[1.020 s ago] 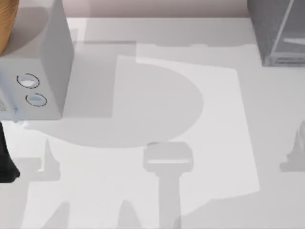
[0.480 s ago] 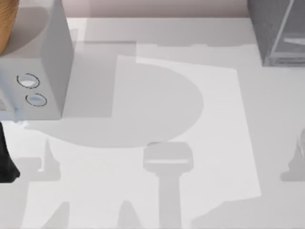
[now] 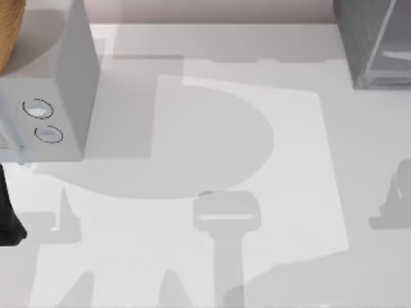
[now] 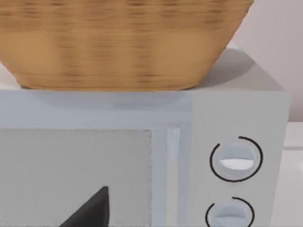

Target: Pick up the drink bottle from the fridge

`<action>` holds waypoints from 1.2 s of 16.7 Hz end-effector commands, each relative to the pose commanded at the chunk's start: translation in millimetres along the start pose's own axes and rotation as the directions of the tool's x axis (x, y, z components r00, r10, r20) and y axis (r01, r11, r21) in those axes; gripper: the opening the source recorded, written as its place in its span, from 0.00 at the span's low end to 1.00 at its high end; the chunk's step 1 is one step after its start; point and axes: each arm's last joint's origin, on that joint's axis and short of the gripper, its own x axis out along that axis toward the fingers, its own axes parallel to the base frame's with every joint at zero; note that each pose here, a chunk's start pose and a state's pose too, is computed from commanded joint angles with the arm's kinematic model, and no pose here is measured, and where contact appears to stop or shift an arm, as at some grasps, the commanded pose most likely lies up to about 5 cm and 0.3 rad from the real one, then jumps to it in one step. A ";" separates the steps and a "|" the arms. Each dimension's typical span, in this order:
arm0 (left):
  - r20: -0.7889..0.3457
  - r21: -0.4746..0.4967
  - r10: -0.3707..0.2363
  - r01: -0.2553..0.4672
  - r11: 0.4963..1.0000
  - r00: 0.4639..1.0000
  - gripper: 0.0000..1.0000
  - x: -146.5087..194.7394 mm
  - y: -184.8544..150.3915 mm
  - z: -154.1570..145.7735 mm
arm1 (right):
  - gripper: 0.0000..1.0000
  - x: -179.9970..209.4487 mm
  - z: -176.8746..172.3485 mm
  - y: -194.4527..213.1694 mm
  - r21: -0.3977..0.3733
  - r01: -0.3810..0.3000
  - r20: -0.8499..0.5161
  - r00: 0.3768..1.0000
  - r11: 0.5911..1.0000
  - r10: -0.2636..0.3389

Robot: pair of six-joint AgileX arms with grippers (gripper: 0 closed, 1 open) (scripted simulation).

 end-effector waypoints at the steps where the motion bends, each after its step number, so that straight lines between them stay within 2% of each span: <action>1: 0.000 0.000 0.000 0.000 1.000 1.000 1.00 0.0 0.0 0.0 | 0.00 5.5 4.5 2.9 0.000 0.001 0.007 1.000 1.000 -0.001; 6: 0.000 0.000 0.000 0.000 1.000 1.000 1.00 0.0 0.0 0.0 | 0.00 45.9 8.9 29.3 -0.006 0.005 -0.020 1.000 1.000 -0.005; 11: 0.000 0.000 0.000 0.000 1.000 1.000 1.00 0.0 0.0 0.0 | 0.00 83.7 -22.9 72.3 -0.036 0.001 -0.094 0.996 0.999 -0.005; 20: 0.000 0.000 0.000 0.000 1.000 1.000 1.00 0.0 0.0 0.0 | 0.00 102.7 -68.8 134.2 -0.020 -0.002 -0.048 0.999 1.000 0.001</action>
